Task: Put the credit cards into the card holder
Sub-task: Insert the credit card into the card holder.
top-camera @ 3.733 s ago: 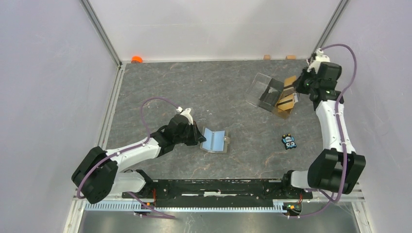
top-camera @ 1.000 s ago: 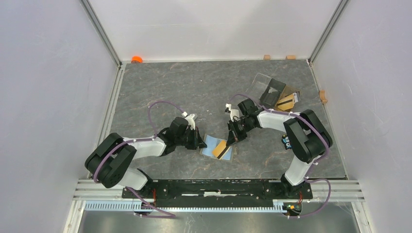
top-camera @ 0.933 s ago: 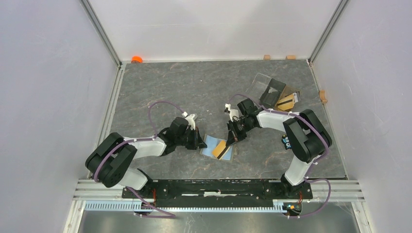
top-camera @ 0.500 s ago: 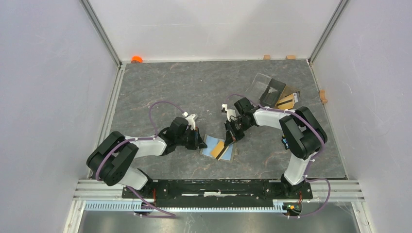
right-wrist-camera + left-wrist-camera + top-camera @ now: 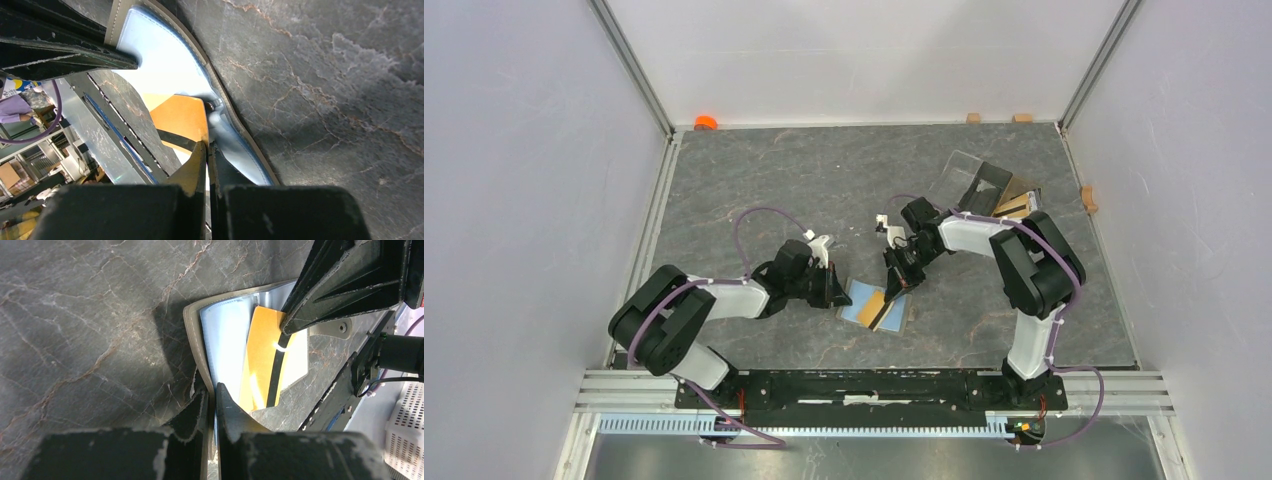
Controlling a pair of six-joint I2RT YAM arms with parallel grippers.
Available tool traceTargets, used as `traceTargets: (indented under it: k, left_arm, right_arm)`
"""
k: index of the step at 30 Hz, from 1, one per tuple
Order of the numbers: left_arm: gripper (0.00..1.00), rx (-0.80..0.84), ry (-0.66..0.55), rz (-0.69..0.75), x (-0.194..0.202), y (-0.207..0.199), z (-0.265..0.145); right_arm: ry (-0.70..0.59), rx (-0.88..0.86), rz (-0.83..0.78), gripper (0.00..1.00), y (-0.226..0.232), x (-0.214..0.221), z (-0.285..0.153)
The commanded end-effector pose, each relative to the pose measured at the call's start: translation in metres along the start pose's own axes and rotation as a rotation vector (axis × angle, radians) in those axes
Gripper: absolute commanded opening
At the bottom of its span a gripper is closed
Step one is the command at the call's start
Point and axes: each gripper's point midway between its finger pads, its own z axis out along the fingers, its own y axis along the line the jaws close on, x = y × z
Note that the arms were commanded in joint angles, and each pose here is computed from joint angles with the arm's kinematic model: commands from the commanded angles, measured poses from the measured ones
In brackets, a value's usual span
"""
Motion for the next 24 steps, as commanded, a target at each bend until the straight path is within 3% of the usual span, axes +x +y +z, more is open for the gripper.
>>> traceTargets:
  k: [1, 24]
  left_arm:
    - [0.02, 0.089, 0.046, 0.069, 0.004, -0.015, 0.004]
    - [0.02, 0.121, 0.069, 0.077, 0.008, -0.017, 0.006]
  right_arm:
    - [0.043, 0.128, -0.022, 0.0, -0.03, 0.007, 0.01]
    - [0.021, 0.204, 0.012, 0.0, -0.046, -0.02, 0.019]
